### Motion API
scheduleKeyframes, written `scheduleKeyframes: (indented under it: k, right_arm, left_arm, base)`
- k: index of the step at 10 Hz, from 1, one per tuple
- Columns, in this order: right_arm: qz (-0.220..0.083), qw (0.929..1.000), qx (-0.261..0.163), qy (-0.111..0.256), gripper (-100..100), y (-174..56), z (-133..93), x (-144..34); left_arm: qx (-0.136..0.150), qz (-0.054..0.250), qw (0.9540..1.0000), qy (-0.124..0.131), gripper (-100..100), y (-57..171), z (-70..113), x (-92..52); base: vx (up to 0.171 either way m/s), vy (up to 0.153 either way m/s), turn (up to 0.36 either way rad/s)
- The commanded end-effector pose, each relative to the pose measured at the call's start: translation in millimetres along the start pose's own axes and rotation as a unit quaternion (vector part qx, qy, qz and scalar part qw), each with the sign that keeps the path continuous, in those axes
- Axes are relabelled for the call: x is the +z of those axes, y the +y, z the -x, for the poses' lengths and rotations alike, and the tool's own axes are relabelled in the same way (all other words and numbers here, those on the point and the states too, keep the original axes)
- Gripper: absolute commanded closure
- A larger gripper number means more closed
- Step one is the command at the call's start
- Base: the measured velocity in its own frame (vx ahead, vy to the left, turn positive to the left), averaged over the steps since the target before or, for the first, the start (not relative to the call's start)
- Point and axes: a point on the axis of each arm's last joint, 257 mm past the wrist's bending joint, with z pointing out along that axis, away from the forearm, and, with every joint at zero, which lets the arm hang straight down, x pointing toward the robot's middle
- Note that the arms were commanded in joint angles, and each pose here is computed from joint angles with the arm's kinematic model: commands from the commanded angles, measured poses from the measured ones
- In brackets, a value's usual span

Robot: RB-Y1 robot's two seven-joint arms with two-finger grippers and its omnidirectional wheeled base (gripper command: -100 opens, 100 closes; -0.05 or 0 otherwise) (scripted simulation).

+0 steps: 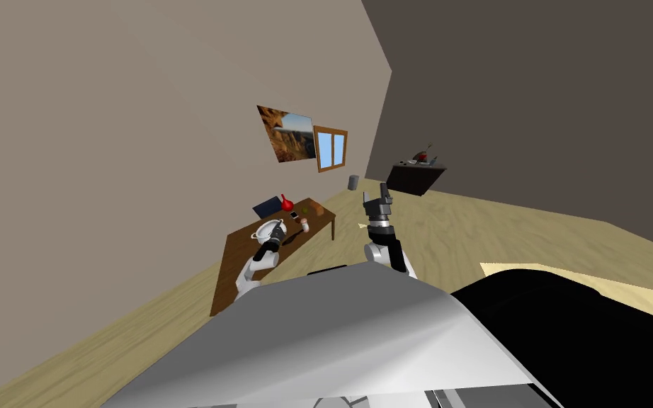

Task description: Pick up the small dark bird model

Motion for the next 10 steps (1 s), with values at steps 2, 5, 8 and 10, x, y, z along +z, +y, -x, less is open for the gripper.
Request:
scheduleKeyframes:
  k: [2, 5, 8, 10]
  right_arm:
    - [0.0, 1.0, 0.0, 0.0, 0, 0, 0, 0.0]
    - [0.0, 1.0, 0.0, 0.0, 0, 0, 0, 0.0]
    - [0.0, 1.0, 0.0, 0.0, 0, 0, 0, 0.0]
    - [0.0, 1.0, 0.0, 0.0, 0, 0, 0, 0.0]
  left_arm:
    - [0.002, 0.034, 0.9994, -0.012, -100, 22, 11.7, 9.5]
    - [0.004, 0.09, 0.9954, -0.033, -100, 52, 31.2, 20.5]
    - [0.003, 0.125, 0.9911, -0.046, -100, 74, 43.6, 23.3]
    - [0.002, 0.154, 0.9865, -0.057, -100, 90, 53.5, 25.4]
  base:
    - [0.044, -0.079, 0.089]
    - [0.084, -0.094, 0.075]
    - [0.06, -0.097, 0.066]
    - [0.061, -0.096, 0.064]
